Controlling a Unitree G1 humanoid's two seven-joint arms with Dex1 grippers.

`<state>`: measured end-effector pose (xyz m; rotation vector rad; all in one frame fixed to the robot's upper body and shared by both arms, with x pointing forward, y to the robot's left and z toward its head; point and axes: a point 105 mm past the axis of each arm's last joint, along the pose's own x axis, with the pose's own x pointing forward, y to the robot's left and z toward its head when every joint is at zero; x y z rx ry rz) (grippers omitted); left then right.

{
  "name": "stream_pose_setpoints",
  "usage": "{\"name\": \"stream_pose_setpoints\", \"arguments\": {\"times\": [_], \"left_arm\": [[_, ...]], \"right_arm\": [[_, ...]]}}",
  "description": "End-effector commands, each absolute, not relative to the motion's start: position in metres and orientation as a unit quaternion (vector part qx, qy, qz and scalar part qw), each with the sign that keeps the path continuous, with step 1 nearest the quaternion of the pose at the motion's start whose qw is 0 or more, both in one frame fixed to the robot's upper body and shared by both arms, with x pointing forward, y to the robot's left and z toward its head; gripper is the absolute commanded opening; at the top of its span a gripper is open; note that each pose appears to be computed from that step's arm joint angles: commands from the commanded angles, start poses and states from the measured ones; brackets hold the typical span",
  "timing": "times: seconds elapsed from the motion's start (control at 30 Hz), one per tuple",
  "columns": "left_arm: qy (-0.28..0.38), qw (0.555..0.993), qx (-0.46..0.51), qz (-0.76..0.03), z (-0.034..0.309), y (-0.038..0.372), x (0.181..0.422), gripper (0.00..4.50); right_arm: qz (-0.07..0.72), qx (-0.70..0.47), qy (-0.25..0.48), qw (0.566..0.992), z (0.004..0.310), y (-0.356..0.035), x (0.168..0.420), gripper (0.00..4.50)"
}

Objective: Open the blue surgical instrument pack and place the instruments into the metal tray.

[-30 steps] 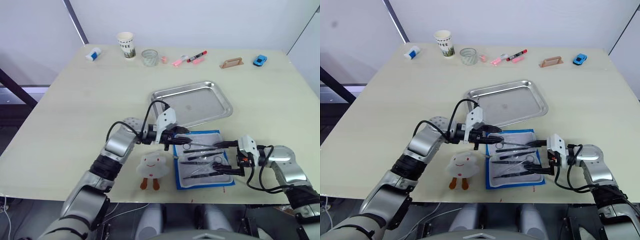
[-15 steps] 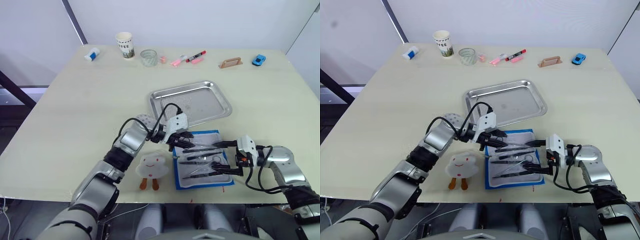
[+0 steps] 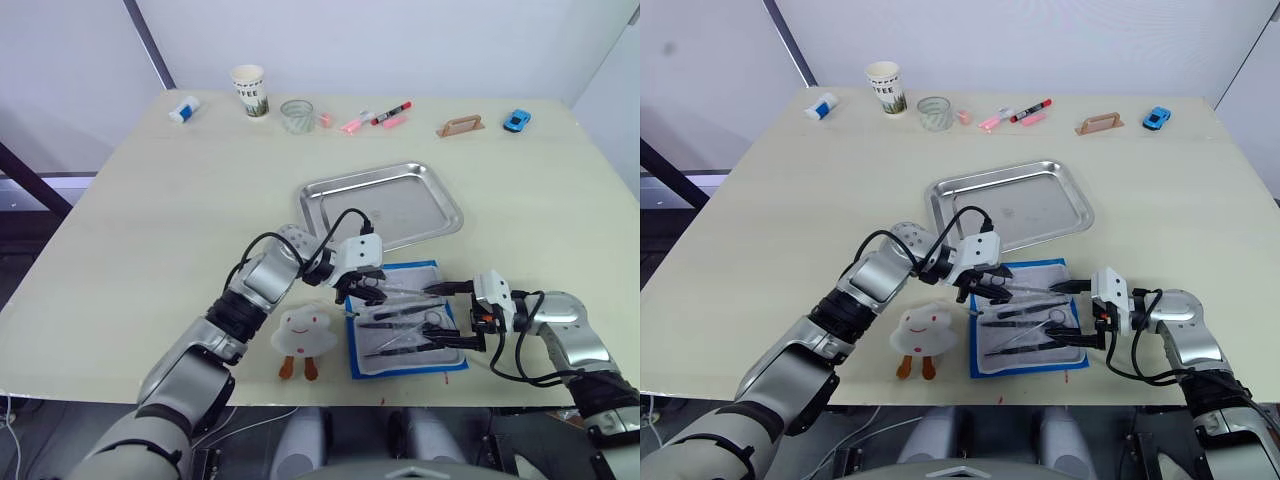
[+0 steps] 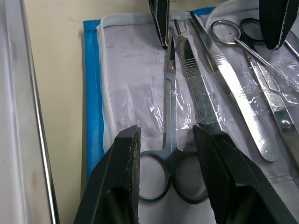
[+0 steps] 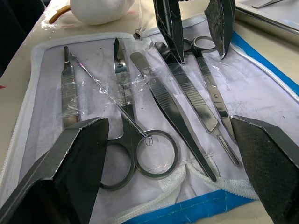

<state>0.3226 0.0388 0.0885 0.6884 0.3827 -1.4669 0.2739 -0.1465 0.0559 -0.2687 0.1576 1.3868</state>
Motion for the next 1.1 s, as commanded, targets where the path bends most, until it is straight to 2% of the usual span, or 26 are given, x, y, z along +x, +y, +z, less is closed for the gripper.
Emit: {"name": "stream_pose_setpoints", "arguments": {"times": [0.03, 0.2, 0.23, 0.27, 0.33, 0.37, 0.93, 0.97, 1.1], "left_arm": [[0.191, 0.679, 0.320, -0.633, 0.0805, 0.0483, 0.3247, 1.90], [0.194, 0.681, 0.320, -0.629, 0.0807, 0.0527, 0.3236, 1.90], [0.194, 0.681, 0.321, -0.629, 0.0796, 0.0529, 0.3237, 1.63], [0.194, 0.681, 0.322, -0.629, 0.0788, 0.0530, 0.3236, 1.63], [0.192, 0.675, 0.327, -0.633, 0.0777, 0.0523, 0.3221, 0.96], [0.191, 0.674, 0.327, -0.634, 0.0777, 0.0516, 0.3215, 0.45], [0.196, 0.658, 0.348, -0.638, 0.0717, 0.0531, 0.3204, 0.45], [0.197, 0.658, 0.346, -0.639, 0.0724, 0.0537, 0.3202, 0.22], [0.198, 0.661, 0.339, -0.640, 0.0788, 0.0573, 0.3197, 0.22]], "right_arm": [[0.634, -0.120, 0.107, 0.756, 0.0401, -0.1479, 0.2704, 4.50], [0.635, -0.121, 0.107, 0.756, 0.0399, -0.1479, 0.2699, 4.50], [0.635, -0.121, 0.107, 0.756, 0.0397, -0.1481, 0.2699, 4.50], [0.635, -0.121, 0.108, 0.755, 0.0395, -0.1482, 0.2697, 4.50], [0.636, -0.120, 0.108, 0.755, 0.0392, -0.1482, 0.2691, 4.50], [0.636, -0.120, 0.108, 0.755, 0.0391, -0.1481, 0.2687, 4.50], [0.637, -0.120, 0.109, 0.754, 0.0378, -0.1464, 0.2681, 4.50], [0.637, -0.119, 0.109, 0.754, 0.0377, -0.1462, 0.2679, 4.50], [0.638, -0.119, 0.110, 0.753, 0.0372, -0.1458, 0.2674, 4.50]]}}
